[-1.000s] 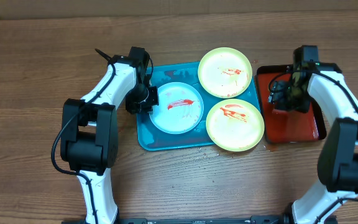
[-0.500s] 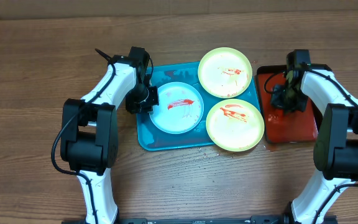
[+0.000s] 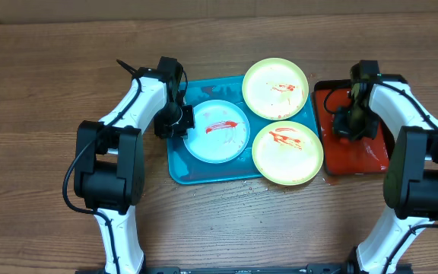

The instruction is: Clean dirty plates on tray and stack at the side

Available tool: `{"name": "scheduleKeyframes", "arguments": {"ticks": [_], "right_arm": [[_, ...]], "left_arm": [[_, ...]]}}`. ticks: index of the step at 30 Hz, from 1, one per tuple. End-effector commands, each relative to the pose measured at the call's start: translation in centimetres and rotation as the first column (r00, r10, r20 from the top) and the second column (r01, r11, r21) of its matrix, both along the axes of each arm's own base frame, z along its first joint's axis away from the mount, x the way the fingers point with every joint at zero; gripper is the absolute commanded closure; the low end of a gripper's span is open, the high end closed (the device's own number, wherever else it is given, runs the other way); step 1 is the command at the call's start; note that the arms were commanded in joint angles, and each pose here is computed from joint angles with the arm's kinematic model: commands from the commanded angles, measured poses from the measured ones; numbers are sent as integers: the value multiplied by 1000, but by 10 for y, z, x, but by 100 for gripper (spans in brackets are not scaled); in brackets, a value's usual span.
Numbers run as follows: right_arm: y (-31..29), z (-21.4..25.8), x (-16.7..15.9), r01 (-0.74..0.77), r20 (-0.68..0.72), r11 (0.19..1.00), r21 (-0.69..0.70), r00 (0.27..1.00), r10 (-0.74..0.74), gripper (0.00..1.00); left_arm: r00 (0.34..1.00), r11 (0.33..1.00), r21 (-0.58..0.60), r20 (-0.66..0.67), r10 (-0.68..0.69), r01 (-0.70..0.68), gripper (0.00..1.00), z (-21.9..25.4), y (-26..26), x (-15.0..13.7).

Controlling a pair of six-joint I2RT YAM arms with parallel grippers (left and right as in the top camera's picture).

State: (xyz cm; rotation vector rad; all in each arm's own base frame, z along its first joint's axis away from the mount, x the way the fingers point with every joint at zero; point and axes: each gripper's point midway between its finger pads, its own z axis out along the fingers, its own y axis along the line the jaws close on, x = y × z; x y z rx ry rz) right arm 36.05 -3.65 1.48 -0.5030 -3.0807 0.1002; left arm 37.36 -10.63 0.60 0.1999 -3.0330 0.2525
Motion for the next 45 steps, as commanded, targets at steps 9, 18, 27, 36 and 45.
{"name": "scheduleKeyframes", "arguments": {"ticks": [9,18,27,36,45], "right_arm": [[4,92,21,27,219,999,26,975,-32,96],[20,98,17,14,217,1000,19,976,-17,96],[82,102,17,-141,236,973,180,967,96,96],[214,109,1,-308,297,914,263,927,227,96],[284,78,-5,-340,280,895,288,924,261,96]], "left_arm": [[999,999,34,-48,15,-14,96,-24,3,-10],[999,999,34,-45,15,-14,96,-24,3,-9],[999,999,32,-38,15,-14,96,-24,2,-7],[999,999,31,-31,15,-14,96,-24,2,-6],[1000,1000,27,-16,15,-15,95,-25,1,-2]]}}
